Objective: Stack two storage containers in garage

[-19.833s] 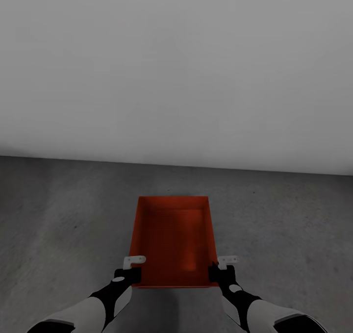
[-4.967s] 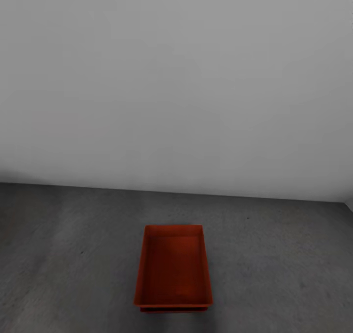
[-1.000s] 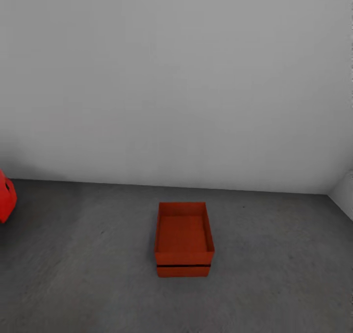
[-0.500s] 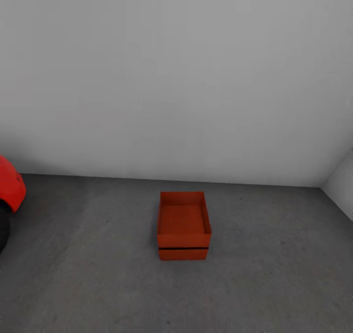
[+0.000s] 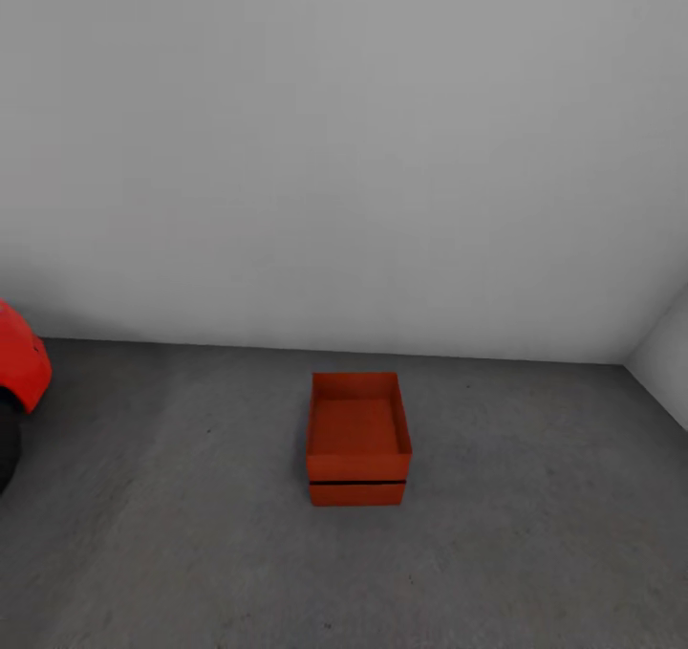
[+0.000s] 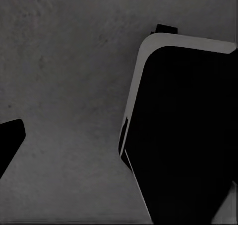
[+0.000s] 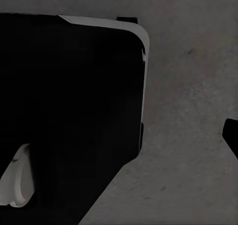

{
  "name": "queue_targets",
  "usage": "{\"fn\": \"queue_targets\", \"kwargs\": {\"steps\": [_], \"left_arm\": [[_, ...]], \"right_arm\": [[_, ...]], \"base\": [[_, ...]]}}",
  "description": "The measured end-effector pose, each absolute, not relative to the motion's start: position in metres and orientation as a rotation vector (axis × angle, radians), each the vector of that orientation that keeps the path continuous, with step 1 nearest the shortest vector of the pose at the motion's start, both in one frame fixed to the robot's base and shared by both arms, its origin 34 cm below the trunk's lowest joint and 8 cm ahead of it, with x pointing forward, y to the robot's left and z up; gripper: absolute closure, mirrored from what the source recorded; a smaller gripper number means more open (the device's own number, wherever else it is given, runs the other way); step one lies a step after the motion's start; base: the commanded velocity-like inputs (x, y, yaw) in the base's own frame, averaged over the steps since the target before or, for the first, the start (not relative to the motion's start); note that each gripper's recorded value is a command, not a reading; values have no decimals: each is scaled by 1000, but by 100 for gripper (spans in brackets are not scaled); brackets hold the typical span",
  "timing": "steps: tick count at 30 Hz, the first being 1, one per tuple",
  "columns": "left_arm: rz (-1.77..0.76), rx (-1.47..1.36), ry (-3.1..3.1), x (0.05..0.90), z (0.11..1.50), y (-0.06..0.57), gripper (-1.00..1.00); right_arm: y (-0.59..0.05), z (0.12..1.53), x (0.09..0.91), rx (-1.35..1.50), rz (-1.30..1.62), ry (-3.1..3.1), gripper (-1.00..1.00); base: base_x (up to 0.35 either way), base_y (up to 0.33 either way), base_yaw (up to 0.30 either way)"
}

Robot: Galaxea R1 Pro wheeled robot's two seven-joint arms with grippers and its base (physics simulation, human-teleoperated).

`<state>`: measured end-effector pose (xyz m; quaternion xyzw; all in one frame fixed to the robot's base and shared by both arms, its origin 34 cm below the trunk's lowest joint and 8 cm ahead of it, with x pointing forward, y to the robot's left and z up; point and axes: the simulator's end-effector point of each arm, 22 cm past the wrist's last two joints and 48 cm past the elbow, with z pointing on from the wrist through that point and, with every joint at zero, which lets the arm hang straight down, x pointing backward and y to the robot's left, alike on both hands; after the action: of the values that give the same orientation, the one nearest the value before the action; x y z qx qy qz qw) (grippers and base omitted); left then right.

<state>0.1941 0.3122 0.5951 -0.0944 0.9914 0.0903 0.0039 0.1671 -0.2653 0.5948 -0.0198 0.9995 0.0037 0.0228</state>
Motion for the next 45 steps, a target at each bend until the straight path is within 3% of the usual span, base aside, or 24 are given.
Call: {"fn": "queue_targets", "kwargs": {"steps": [45], "left_arm": [[229,-273,3052,207,599,299,-100]], "right_arm": [[-267,599,193,-41,1,3025,-100]], "base": [[0,0,0]]}}
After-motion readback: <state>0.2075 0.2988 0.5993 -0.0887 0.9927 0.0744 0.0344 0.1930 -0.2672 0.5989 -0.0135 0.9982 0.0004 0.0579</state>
